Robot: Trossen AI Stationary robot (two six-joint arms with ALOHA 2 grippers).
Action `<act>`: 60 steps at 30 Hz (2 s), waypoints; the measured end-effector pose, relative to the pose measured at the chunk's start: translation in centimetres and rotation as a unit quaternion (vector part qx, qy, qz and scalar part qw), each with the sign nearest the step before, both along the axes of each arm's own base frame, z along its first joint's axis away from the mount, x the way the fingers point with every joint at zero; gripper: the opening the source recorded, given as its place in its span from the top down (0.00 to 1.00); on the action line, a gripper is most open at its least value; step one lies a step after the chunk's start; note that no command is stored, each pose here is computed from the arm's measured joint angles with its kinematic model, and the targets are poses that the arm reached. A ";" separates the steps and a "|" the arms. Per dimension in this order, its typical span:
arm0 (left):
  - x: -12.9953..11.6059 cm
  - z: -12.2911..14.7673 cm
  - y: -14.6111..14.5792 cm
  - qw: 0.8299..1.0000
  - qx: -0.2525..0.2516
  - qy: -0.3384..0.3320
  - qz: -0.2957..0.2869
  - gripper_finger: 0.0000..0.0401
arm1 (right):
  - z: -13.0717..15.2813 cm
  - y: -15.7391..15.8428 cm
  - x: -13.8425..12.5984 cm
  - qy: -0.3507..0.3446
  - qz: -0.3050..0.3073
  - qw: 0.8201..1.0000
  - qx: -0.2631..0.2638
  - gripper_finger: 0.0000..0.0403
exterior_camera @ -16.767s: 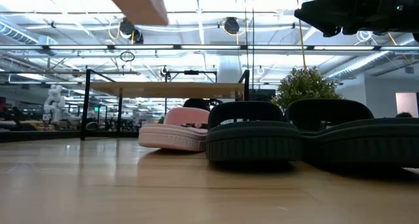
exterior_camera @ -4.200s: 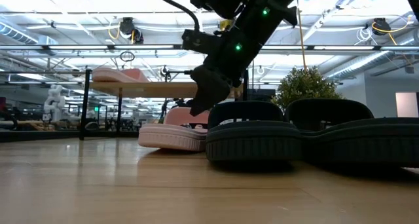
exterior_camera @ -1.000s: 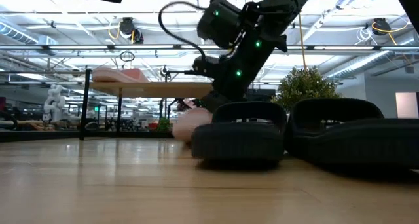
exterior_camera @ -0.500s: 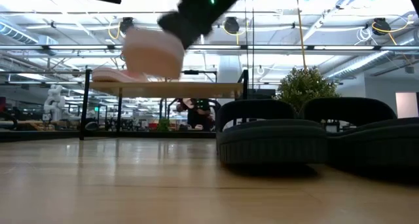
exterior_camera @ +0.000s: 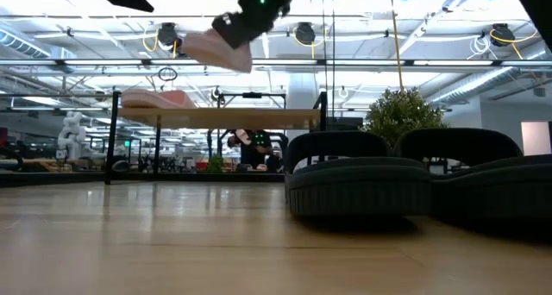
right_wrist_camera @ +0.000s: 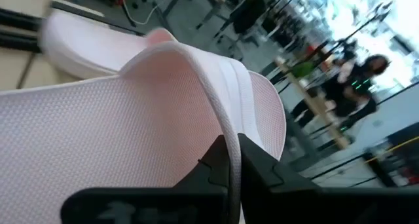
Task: Pick and place slides into the shelf
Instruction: Put the pink slide on the shelf
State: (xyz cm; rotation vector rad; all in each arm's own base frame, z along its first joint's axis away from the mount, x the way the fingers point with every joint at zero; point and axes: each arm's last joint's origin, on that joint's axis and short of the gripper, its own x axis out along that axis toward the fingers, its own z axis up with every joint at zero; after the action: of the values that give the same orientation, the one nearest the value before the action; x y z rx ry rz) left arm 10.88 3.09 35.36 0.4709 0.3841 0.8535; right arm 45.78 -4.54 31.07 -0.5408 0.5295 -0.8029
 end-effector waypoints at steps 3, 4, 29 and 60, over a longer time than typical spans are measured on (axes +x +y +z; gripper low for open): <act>-0.3 0.1 0.2 0.998 0.017 0.007 0.057 0.32 | -0.1 -2.7 -0.2 -0.022 -0.003 0.999 0.030 1.00; -0.4 0.1 0.2 0.997 0.021 0.007 0.074 0.32 | -0.1 -3.4 -0.3 -0.030 -0.007 0.999 0.037 1.00; -0.3 0.6 0.4 0.993 0.027 -0.018 0.115 0.32 | -1.2 -8.3 4.8 -0.016 0.045 0.997 0.053 0.99; -0.1 0.5 0.4 0.993 0.027 -0.013 0.114 0.32 | -2.5 -14.0 4.0 -0.052 -0.021 0.994 0.097 0.99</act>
State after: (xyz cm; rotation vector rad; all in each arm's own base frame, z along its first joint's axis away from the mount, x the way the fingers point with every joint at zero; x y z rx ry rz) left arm 10.75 3.48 35.84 0.4719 0.3966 1.0937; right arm 49.77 -18.51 28.52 -0.3068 0.5175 -0.8052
